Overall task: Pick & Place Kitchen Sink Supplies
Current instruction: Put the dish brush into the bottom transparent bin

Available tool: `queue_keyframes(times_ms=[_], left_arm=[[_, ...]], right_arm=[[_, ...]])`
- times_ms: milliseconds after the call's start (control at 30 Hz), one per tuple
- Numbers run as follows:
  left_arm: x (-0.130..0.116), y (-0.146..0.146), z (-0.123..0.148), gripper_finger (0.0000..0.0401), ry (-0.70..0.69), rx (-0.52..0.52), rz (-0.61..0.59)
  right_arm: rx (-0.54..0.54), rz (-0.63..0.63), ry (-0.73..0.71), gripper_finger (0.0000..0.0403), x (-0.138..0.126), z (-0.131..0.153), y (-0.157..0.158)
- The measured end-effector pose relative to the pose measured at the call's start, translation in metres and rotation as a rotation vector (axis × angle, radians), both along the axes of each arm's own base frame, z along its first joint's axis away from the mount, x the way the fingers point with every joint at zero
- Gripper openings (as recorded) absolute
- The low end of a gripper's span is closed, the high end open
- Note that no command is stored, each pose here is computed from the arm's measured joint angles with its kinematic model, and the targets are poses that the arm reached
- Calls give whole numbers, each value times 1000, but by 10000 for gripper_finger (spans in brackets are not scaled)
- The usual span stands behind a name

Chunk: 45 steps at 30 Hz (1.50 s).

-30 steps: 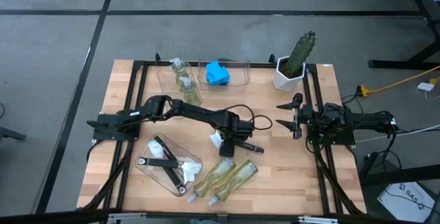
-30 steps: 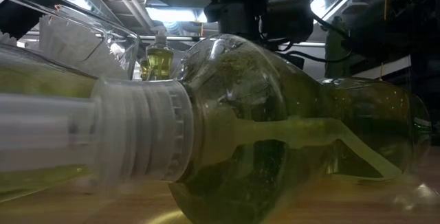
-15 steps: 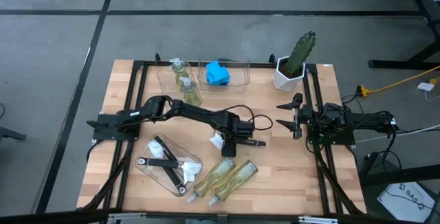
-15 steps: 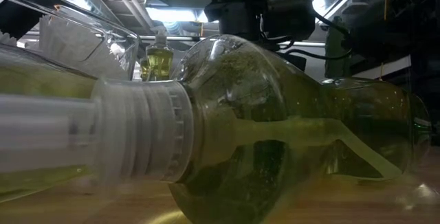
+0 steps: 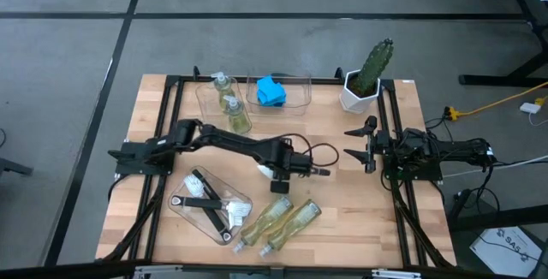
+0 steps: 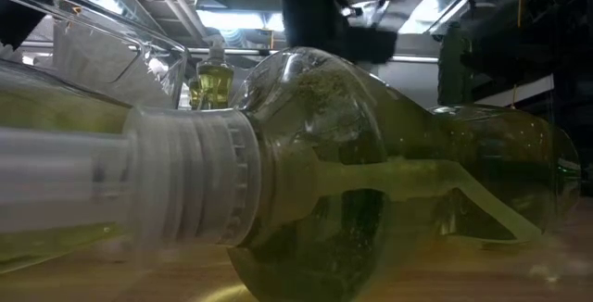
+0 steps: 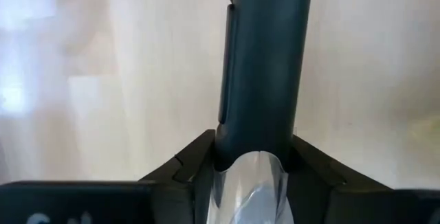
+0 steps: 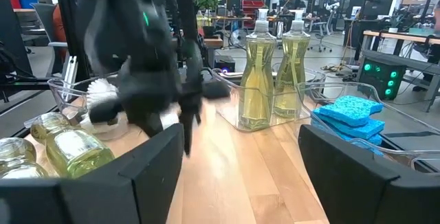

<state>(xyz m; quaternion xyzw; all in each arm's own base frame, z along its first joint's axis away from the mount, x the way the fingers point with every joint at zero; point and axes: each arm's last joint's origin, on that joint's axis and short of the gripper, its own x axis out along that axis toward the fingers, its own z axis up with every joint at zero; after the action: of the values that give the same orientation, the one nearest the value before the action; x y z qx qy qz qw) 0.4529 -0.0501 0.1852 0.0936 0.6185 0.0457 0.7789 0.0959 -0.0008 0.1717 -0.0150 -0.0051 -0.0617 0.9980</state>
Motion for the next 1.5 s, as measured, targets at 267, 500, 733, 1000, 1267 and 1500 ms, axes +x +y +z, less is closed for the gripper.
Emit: queue_keyframes(times_ms=[267,500,733,1000,1267,1500], left_arm=[[-27,-14,48,130,1,54,-12],[-74,-33,113,129,-39,59,7],[-150,-55,173,129,-8,7,16],[-202,-102,179,129,2,-90,4],[-239,-146,125,129,302,-158,66],[-256,-160,115,129,349,-143,65]], right_arm=[[0,0,0,284,0,0,0],[0,0,0,284,0,0,0],[0,0,0,284,0,0,0],[0,1,1,284,0,0,0],[0,0,0,284,0,0,0],[0,0,0,284,0,0,0]])
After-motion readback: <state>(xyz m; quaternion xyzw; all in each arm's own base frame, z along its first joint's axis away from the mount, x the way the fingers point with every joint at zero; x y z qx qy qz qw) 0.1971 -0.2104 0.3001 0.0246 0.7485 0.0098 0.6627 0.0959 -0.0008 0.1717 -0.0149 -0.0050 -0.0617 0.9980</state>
